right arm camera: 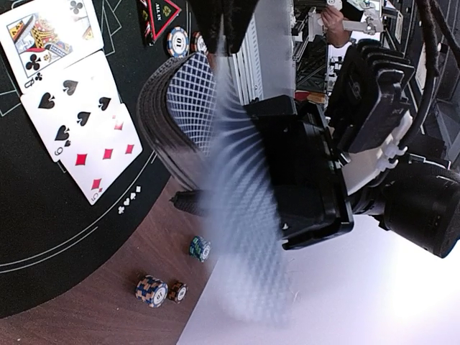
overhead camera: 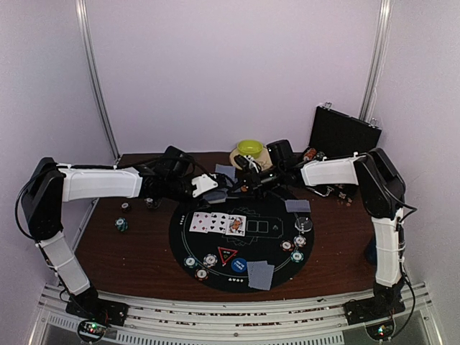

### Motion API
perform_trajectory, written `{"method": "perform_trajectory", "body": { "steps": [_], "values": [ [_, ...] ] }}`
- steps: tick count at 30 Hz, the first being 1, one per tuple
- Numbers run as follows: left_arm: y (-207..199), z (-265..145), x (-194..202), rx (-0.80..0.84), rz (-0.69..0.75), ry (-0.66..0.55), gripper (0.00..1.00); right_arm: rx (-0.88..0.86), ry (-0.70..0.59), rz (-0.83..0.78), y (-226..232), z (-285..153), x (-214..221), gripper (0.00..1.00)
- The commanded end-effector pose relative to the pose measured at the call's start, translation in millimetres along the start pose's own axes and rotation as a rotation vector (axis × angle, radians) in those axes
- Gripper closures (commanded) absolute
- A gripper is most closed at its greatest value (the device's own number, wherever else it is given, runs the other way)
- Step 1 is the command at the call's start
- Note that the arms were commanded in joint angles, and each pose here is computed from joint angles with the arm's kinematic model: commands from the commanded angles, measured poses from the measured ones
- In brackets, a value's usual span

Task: Distribute texas hold em gaming equipment
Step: Pick up the poker card from the face-down deck piles.

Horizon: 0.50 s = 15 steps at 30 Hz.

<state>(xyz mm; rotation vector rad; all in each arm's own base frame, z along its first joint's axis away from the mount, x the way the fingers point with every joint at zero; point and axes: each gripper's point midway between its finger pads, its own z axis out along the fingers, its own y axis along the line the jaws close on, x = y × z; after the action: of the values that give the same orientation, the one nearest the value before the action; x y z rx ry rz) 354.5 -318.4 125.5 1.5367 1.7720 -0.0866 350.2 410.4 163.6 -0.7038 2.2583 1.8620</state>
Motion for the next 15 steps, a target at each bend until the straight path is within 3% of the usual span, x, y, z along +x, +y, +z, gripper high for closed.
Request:
{"method": "perform_trajectory", "body": {
  "steps": [1,11,15],
  "values": [
    [10.7,-2.6,-10.4,-0.034,-0.014,-0.052,0.89,0.019,-0.012,-0.058,7.1,-0.7,-9.3,1.0],
    [27.3,-9.9,-3.5,-0.084,-0.035,-0.04,0.89,0.057,-0.06,-0.097,4.4,-41.6,-10.9,1.0],
    [37.4,-15.8,0.9,-0.11,-0.044,-0.035,0.89,0.096,-0.058,-0.069,-21.5,-53.7,16.4,1.0]
  ]
}}
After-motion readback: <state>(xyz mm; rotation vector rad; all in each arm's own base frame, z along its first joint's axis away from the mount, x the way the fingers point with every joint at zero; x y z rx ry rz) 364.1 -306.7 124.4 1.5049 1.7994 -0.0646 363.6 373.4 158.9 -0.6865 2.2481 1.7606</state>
